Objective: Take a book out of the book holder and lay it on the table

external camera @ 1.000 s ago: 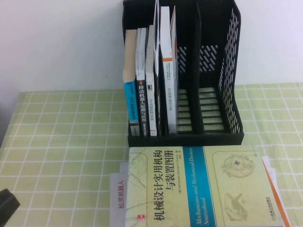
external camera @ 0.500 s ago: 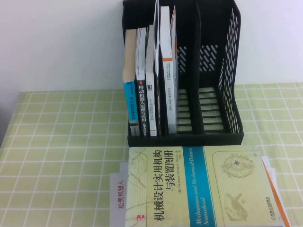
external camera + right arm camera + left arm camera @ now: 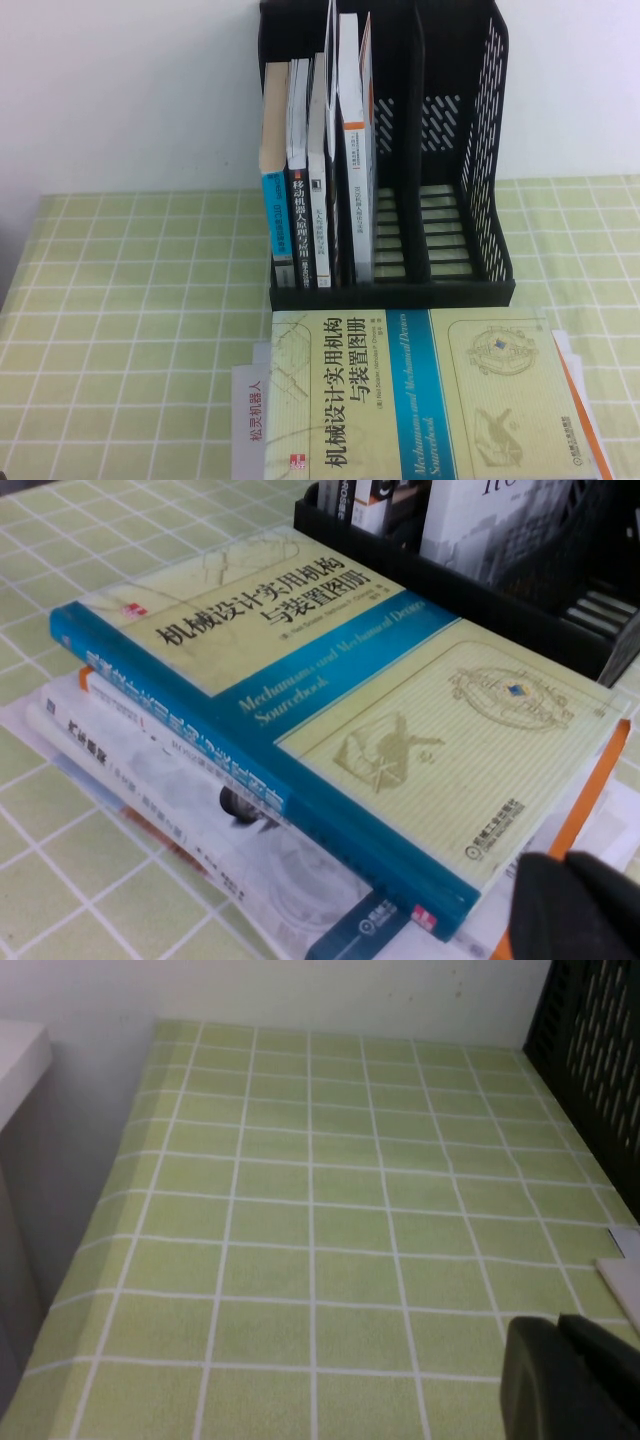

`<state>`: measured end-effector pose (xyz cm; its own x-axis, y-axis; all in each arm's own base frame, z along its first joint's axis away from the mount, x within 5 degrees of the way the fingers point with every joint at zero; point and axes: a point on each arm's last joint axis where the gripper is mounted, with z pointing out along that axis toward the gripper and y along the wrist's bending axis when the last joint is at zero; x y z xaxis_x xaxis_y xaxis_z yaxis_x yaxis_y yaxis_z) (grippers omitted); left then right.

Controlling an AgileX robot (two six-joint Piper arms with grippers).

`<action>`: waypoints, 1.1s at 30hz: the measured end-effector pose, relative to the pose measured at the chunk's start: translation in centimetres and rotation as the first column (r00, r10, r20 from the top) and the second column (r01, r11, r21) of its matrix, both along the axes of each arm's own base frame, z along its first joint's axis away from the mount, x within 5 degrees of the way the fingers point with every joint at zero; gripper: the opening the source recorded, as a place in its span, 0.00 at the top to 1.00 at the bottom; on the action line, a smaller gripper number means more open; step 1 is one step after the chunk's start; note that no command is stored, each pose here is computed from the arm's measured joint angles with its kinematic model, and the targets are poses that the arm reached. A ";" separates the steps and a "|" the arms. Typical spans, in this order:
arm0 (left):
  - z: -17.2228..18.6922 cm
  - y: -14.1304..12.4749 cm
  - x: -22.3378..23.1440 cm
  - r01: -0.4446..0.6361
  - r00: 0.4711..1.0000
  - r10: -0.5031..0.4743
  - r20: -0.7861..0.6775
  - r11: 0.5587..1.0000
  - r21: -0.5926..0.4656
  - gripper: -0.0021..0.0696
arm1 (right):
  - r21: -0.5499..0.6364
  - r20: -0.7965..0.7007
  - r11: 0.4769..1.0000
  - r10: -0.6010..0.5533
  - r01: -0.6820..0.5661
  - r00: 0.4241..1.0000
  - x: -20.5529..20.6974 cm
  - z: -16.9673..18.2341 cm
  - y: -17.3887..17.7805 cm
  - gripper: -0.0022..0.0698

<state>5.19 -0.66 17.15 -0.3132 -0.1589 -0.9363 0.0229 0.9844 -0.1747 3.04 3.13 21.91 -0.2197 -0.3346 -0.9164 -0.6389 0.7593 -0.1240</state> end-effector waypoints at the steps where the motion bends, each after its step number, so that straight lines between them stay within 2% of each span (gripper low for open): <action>1: 0.0 0.0 0.0 0.000 1.000 0.000 0.000 1.000 0.000 0.97 | 0.000 0.000 1.000 0.000 0.000 1.000 0.0 0.0 0.0 0.97; 27: 0.0 0.0 0.0 0.005 1.000 -0.005 0.002 1.000 0.020 0.97 | 0.014 -0.015 1.000 -0.008 0.008 1.000 0.0 -0.1 0.0 0.97; 29: 0.0 0.0 0.0 0.005 1.000 -0.005 0.002 1.000 0.020 0.97 | 0.009 -0.011 0.999 -0.035 0.035 0.999 0.2 -0.4 -0.1 0.97; 33: 0.0 0.0 0.0 0.005 1.000 -0.005 0.002 1.000 0.020 0.97 | 0.016 0.074 0.981 -0.196 0.195 0.978 1.0 -0.4 -1.0 0.97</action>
